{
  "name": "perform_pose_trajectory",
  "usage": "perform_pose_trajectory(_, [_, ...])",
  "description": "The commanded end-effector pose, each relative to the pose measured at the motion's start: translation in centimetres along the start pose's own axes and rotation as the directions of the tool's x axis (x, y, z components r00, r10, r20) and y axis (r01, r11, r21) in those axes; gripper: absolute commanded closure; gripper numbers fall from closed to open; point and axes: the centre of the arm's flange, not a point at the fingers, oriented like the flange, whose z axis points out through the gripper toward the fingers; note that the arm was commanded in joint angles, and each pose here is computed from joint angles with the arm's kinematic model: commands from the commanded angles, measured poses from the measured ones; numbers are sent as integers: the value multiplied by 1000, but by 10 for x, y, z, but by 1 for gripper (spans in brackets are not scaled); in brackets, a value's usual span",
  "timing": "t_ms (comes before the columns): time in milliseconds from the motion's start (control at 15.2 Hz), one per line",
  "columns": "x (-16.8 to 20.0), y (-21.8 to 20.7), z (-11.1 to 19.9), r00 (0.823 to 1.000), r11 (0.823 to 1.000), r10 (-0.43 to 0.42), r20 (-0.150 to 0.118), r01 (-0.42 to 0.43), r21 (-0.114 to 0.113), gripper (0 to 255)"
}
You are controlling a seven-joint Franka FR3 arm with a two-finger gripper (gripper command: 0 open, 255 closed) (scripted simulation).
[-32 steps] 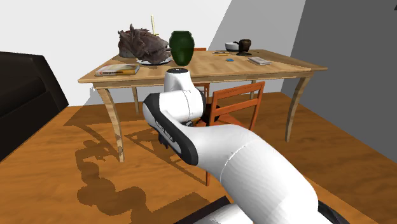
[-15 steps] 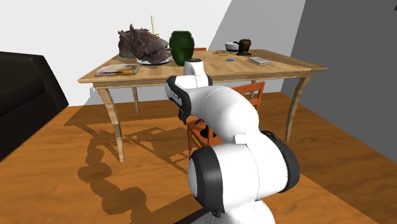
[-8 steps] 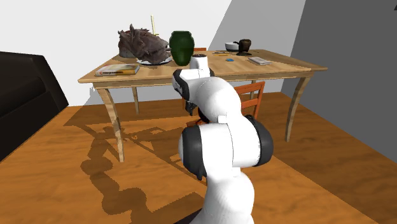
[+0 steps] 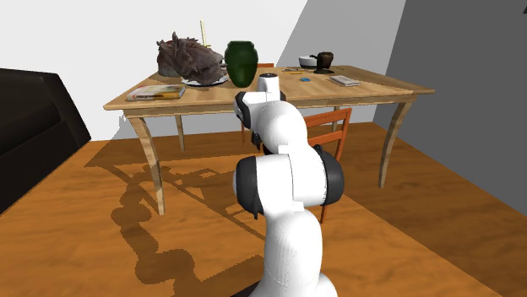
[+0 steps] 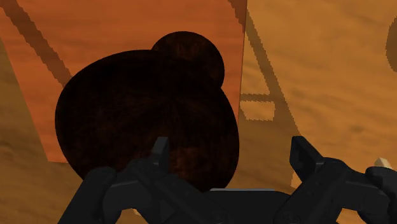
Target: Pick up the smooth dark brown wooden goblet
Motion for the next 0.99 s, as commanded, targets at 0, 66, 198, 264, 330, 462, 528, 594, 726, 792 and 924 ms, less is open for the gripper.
perform_pose_trajectory(0, [-1, -2, 10, 1000, 1000, 0, 0, 0, 0, 0])
perform_pose_trajectory(66, [-2, -2, 15, 1000, 1000, 0, 0, 0, 0, 0])
perform_pose_trajectory(198, [-4, -3, 23, 1000, 1000, 0, 0, 0, 0, 0])
perform_pose_trajectory(264, [-4, -3, 23, 1000, 1000, 0, 0, 0, 0, 0])
perform_pose_trajectory(330, [-4, -3, 24, 1000, 1000, 0, 0, 0, 0, 255])
perform_pose_trajectory(462, [-3, -3, 24, 1000, 1000, 0, 0, 0, 0, 255])
perform_pose_trajectory(528, [-3, -3, 24, 1000, 1000, 0, 0, 0, 0, 255])
perform_pose_trajectory(594, [-3, -3, 24, 1000, 1000, 0, 0, 0, 0, 255])
perform_pose_trajectory(726, [-3, -3, 24, 1000, 1000, 0, 0, 0, 0, 255])
perform_pose_trajectory(792, [-3, -3, 24, 1000, 1000, 0, 0, 0, 0, 255])
perform_pose_trajectory(924, [-4, -3, 23, 1000, 1000, 0, 0, 0, 0, 255])
